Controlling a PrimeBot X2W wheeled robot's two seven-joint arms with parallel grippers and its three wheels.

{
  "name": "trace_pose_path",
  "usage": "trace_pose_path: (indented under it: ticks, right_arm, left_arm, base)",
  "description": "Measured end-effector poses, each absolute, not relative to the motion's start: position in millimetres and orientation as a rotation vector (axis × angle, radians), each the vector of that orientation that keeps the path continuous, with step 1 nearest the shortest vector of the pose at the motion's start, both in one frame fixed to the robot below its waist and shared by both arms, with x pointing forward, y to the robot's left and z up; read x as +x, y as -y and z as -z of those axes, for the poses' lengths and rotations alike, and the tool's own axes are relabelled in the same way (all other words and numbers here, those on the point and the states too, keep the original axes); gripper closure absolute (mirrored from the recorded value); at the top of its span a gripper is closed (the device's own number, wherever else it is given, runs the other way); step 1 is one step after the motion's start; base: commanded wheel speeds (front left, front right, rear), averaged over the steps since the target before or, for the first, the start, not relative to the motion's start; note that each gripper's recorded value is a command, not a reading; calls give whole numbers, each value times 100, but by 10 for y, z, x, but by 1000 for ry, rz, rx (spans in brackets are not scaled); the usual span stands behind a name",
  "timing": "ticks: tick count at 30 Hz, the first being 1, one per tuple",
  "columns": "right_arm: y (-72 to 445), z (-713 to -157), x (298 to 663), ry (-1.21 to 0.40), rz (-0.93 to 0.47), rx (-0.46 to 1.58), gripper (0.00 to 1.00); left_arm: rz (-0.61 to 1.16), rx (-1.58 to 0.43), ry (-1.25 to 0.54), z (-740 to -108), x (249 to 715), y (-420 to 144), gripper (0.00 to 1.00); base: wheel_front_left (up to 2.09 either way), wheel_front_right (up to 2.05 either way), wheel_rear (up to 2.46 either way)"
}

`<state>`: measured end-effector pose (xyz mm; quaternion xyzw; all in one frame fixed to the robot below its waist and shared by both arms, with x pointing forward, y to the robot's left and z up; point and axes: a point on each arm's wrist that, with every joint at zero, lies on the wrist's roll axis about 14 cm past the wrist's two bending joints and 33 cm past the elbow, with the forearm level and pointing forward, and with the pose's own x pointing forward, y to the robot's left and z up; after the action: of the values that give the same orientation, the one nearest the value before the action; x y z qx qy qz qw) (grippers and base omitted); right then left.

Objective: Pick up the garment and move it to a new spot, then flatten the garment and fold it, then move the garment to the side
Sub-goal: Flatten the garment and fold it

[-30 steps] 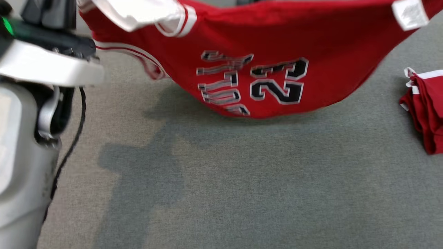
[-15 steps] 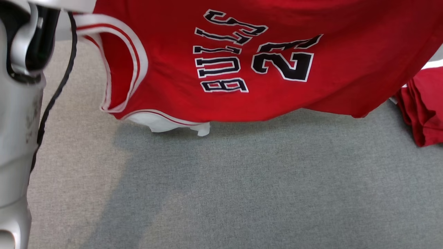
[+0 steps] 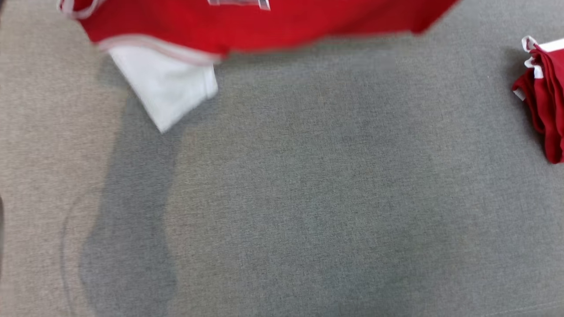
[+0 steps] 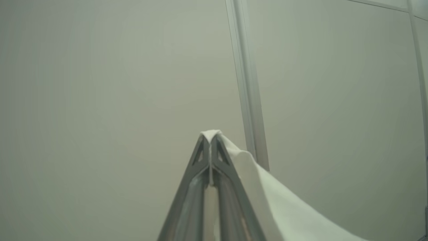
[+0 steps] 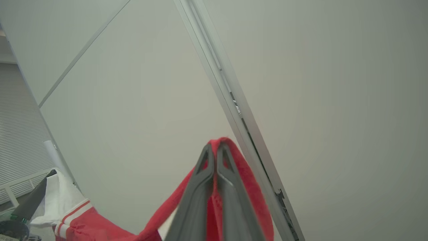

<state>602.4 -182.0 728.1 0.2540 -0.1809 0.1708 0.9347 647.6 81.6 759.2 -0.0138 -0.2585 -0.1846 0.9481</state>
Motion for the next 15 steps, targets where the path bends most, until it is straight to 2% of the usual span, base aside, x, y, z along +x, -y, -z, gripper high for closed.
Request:
trace_pose_path:
  ticks: [9, 15]
  right_arm:
    - [1627, -7362, 6447, 439, -308, 558, 100]
    - [1477, -6521, 6726, 240, -245, 464, 100]
  left_arm:
    - [316, -82, 531, -7609, 6898, -910, 100]
    - [309, -129, 297, -6738, 7113, -880, 100]
  base:
    - [0, 0, 0]
    - [0, 0, 0]
